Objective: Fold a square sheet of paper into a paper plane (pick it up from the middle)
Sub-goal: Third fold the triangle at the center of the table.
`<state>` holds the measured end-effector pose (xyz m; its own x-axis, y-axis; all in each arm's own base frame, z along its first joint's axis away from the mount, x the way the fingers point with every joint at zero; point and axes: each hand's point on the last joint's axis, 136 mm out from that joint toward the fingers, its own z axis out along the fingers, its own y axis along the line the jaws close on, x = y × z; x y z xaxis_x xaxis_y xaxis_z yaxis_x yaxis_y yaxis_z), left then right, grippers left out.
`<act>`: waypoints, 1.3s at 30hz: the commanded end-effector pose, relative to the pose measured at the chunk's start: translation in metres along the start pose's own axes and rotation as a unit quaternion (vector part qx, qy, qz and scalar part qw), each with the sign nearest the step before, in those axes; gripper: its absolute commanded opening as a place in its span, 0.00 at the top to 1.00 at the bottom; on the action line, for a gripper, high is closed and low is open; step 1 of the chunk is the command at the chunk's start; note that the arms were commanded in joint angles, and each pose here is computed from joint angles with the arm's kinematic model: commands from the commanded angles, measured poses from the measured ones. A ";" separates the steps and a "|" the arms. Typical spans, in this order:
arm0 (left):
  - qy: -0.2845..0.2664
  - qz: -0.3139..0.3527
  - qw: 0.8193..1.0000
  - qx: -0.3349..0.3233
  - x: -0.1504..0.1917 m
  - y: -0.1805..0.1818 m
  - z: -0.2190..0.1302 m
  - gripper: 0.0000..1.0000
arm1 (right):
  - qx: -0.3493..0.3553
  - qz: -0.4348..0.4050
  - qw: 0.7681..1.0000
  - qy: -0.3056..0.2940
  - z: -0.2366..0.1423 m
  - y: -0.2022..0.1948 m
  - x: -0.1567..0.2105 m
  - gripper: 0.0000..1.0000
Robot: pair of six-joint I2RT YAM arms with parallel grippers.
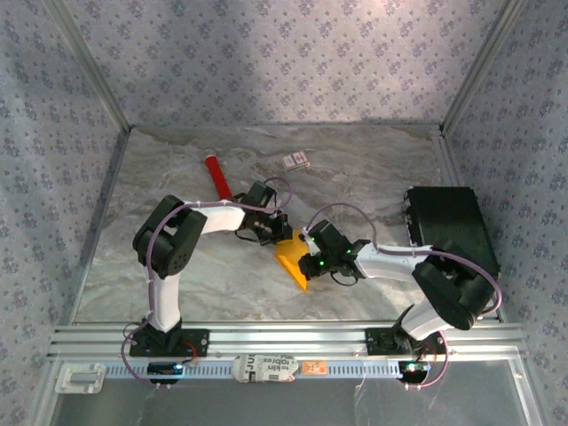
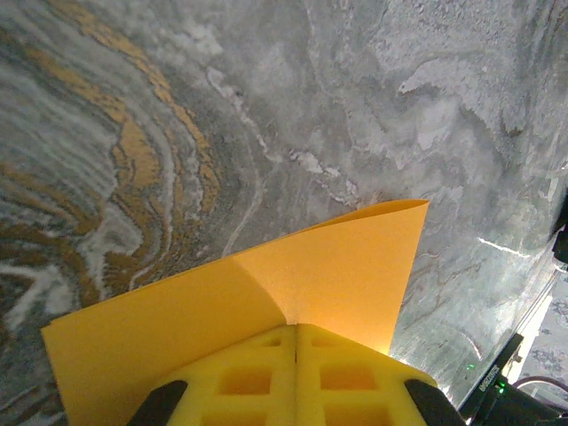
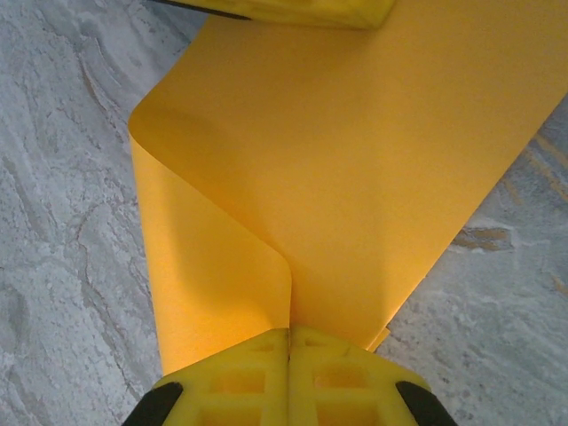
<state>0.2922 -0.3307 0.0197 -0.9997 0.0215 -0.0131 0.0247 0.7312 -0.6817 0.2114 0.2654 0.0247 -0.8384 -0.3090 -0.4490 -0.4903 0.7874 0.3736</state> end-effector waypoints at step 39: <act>-0.104 -0.030 0.992 0.059 0.023 -0.031 -0.069 0.88 | 0.015 0.012 1.000 0.009 0.009 -0.007 0.004 0.96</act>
<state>0.2793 -0.2957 0.0784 -0.9779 -0.1620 -0.1323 -0.0210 0.7054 -0.7085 0.2154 0.2693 0.0220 -0.8340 -0.3051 -0.4598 -0.4915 0.7895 0.3675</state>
